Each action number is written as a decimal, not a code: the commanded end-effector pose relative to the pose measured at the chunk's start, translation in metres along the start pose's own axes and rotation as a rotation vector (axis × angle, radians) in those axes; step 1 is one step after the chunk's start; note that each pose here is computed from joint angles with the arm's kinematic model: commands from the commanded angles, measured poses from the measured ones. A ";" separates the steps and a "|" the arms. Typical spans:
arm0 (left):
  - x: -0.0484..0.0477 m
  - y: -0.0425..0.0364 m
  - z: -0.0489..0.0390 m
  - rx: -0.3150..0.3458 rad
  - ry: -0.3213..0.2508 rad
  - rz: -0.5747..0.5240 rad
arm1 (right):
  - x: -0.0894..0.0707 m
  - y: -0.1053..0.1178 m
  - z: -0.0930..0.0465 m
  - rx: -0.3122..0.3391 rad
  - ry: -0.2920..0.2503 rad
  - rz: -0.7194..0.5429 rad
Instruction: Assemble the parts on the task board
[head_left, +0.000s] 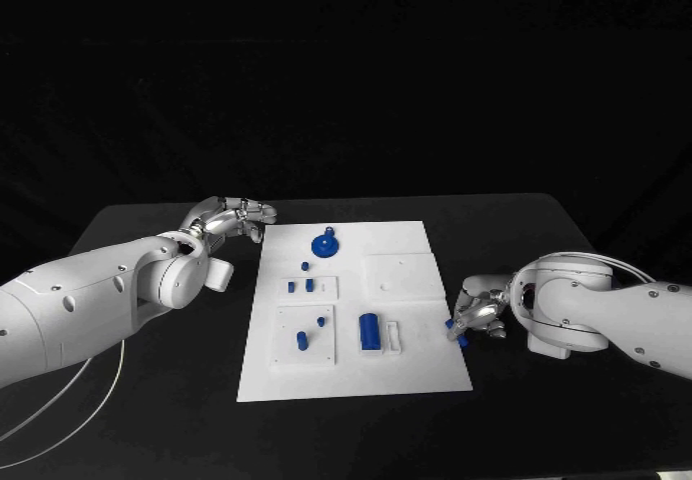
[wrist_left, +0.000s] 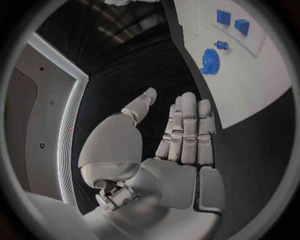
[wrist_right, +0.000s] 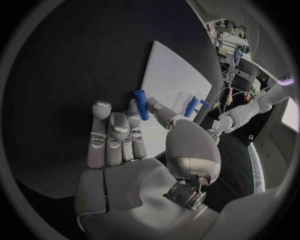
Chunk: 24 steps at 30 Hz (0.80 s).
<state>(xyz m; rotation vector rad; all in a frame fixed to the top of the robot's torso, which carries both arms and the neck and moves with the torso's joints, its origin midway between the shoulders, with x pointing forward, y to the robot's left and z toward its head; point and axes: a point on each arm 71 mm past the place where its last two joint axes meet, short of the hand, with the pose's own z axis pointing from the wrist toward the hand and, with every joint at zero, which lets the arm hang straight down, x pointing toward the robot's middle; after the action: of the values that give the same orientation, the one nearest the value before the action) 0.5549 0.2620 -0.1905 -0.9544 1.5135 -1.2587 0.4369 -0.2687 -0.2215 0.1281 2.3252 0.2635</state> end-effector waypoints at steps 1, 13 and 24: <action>0.0015 -0.0015 0.0002 0.007 0.013 -0.001 | 0.009 -0.007 0.004 0.024 0.037 0.017; 0.0013 -0.0013 0.0003 0.005 0.013 -0.001 | -0.008 -0.037 0.001 0.084 0.018 0.118; 0.0027 -0.0013 0.0010 0.003 0.016 -0.001 | -0.038 -0.026 -0.014 0.040 -0.031 0.171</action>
<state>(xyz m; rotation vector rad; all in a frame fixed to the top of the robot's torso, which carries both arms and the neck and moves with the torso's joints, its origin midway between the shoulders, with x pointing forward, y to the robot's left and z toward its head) 0.5552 0.2618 -0.1908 -0.9565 1.5167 -1.2561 0.4559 -0.3074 -0.1889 0.3136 2.2658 0.2605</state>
